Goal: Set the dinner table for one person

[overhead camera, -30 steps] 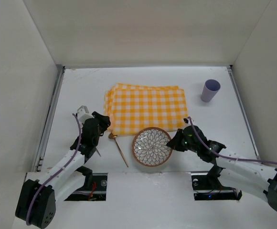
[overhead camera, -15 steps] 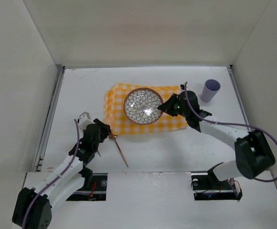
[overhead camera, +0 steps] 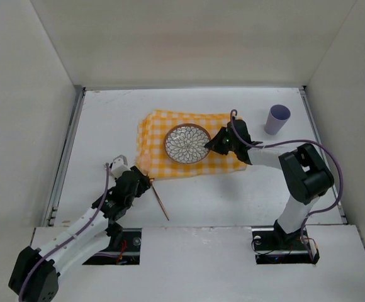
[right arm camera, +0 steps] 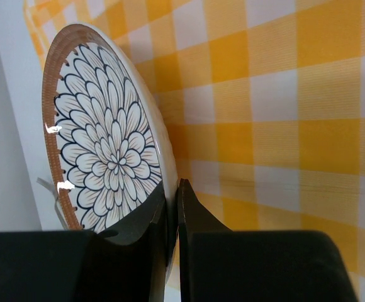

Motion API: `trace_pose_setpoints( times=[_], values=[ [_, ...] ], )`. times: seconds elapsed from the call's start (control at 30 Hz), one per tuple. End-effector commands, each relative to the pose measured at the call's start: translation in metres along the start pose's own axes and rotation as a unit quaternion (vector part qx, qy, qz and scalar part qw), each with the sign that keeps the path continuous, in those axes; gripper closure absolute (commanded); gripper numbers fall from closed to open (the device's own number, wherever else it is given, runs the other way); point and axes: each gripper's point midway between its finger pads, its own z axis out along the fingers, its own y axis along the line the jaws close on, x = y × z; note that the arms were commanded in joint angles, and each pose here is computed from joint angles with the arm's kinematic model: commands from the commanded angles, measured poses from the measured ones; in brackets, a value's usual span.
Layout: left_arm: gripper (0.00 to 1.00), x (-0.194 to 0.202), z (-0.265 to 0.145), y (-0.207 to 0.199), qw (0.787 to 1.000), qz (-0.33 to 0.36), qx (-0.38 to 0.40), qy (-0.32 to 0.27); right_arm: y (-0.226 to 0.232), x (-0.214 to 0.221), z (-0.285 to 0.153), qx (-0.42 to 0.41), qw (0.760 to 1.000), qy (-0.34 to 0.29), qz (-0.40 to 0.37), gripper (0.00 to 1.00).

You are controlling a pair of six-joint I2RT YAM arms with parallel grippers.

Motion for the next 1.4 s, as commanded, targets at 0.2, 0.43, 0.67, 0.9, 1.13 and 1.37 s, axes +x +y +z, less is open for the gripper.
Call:
trace_pose_setpoints(
  times=[0.2,0.43,0.67,0.9,1.13,1.37],
  values=[
    [0.61,0.017,-0.017,-0.007,0.999,0.027,-0.012,0.036,0.067,-0.056,0.000,-0.111,0.990,-0.083,0.002,0.87],
    [0.61,0.027,-0.020,-0.009,0.997,0.053,-0.037,0.032,0.050,-0.055,0.008,-0.082,0.992,-0.097,0.005,0.74],
    [0.62,0.039,-0.014,-0.016,0.995,0.079,-0.049,0.039,0.037,-0.050,-0.008,-0.060,0.992,-0.107,-0.010,0.42],
    [0.64,0.043,-0.013,-0.022,0.994,0.087,-0.047,0.035,0.008,-0.042,-0.041,-0.014,0.992,-0.121,-0.037,0.35],
    [0.68,0.053,-0.013,-0.028,0.993,0.098,-0.048,0.044,-0.007,-0.036,-0.074,0.015,0.987,-0.142,-0.070,0.32],
    [0.79,0.058,-0.009,-0.025,0.991,0.108,-0.064,0.042,0.000,-0.033,-0.098,0.012,0.984,-0.150,-0.098,0.30]
  ],
)
